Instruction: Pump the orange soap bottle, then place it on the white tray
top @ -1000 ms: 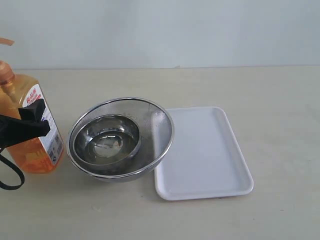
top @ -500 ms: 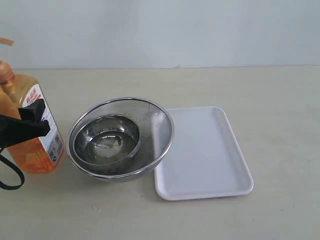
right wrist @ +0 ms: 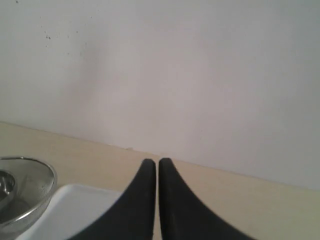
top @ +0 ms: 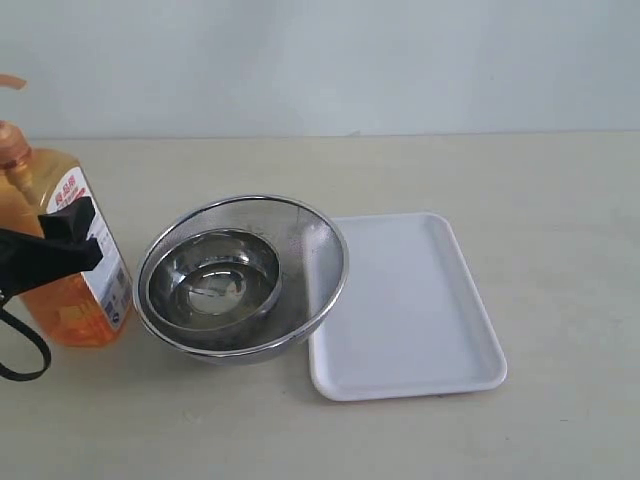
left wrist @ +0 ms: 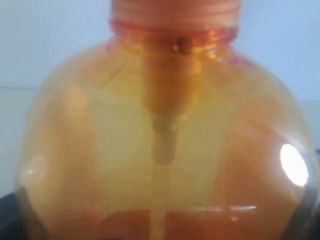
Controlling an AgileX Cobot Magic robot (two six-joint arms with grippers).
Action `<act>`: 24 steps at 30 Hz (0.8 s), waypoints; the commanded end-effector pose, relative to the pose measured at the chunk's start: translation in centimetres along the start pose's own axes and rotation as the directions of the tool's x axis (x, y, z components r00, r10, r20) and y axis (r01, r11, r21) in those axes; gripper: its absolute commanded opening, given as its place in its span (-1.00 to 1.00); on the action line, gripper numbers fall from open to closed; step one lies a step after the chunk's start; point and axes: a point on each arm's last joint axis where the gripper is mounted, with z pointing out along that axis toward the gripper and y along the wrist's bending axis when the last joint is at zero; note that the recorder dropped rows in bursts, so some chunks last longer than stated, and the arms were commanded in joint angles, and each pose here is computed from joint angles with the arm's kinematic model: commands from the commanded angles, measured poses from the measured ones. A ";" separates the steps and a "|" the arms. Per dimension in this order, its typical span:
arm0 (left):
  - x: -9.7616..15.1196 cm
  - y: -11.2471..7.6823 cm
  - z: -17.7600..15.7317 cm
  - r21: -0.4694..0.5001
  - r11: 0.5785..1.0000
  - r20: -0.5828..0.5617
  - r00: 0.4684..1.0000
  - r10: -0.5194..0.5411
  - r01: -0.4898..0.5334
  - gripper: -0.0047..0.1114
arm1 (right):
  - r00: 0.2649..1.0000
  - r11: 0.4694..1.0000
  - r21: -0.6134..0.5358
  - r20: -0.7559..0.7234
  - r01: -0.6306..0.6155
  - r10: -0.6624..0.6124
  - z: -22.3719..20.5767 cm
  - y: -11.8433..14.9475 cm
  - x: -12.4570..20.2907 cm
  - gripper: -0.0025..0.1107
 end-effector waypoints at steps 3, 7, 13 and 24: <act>0.2 -0.5 0.0 0.044 0.999 -0.024 0.999 -0.024 0.025 -0.84 | 0.999 1.000 0.003 -0.034 -0.015 0.015 0.7 0.1 2.0 -0.96; 0.2 -0.5 0.0 0.044 0.999 -0.024 0.999 -0.024 0.025 -0.84 | 0.999 1.000 0.013 -0.046 -0.027 0.028 1.2 0.2 3.6 -0.96; 0.2 -0.5 0.0 0.045 0.999 -0.023 0.999 -0.023 0.024 -0.84 | 0.999 0.998 0.038 -0.026 -0.044 0.045 1.8 0.1 5.2 -0.96; 0.2 -0.6 0.0 0.047 0.999 -0.024 0.999 -0.023 0.024 -0.84 | 0.996 0.997 0.060 -0.059 -0.057 0.061 2.4 0.2 8.7 -0.96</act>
